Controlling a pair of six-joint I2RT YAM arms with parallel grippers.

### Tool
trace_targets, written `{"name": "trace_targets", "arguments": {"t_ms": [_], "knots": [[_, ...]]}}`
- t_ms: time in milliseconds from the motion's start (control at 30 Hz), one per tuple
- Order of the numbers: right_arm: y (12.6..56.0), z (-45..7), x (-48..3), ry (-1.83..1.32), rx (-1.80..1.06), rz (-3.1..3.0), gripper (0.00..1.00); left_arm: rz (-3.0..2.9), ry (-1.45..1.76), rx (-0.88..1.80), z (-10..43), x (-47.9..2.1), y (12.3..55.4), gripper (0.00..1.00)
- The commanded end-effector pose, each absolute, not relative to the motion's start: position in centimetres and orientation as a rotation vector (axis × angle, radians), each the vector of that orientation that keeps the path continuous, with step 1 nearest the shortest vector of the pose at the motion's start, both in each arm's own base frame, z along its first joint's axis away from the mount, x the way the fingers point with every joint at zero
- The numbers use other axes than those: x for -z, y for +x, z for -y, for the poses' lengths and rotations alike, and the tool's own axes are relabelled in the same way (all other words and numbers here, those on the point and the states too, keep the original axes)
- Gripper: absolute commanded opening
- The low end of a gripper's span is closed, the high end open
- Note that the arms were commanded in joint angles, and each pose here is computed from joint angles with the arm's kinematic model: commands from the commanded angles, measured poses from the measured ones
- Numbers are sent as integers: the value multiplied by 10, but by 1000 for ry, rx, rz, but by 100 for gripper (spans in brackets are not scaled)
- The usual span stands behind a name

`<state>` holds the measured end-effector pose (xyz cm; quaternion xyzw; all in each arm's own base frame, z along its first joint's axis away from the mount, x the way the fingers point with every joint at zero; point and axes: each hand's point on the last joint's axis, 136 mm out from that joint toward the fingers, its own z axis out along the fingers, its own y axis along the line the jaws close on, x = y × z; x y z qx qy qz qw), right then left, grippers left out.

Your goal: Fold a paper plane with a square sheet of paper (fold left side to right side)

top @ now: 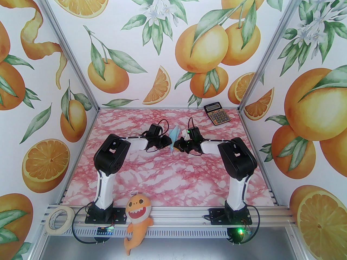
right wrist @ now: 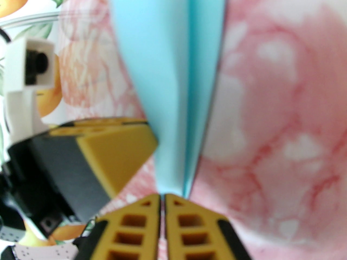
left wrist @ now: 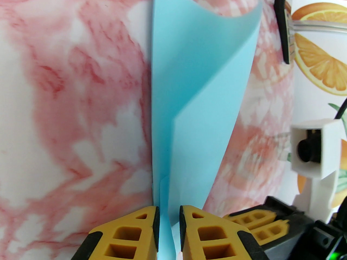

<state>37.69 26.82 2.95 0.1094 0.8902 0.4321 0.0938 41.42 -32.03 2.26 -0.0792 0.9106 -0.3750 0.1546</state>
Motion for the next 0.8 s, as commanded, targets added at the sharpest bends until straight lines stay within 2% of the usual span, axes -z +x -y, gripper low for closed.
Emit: {"name": "trace_targets", "arguments": {"t_ms": [0, 267, 767], "knots": [[364, -273, -31, 275, -1306, -2648, 7, -2641, -212, 1082, 331, -10, 409, 20], [354, -273, -25, 280, -1315, -2660, 6, -2646, -219, 1076, 329, -8, 408, 19], [366, -282, -42, 304, -1408, -2553, 5, -2645, -207, 1088, 332, -8, 407, 19]]}}
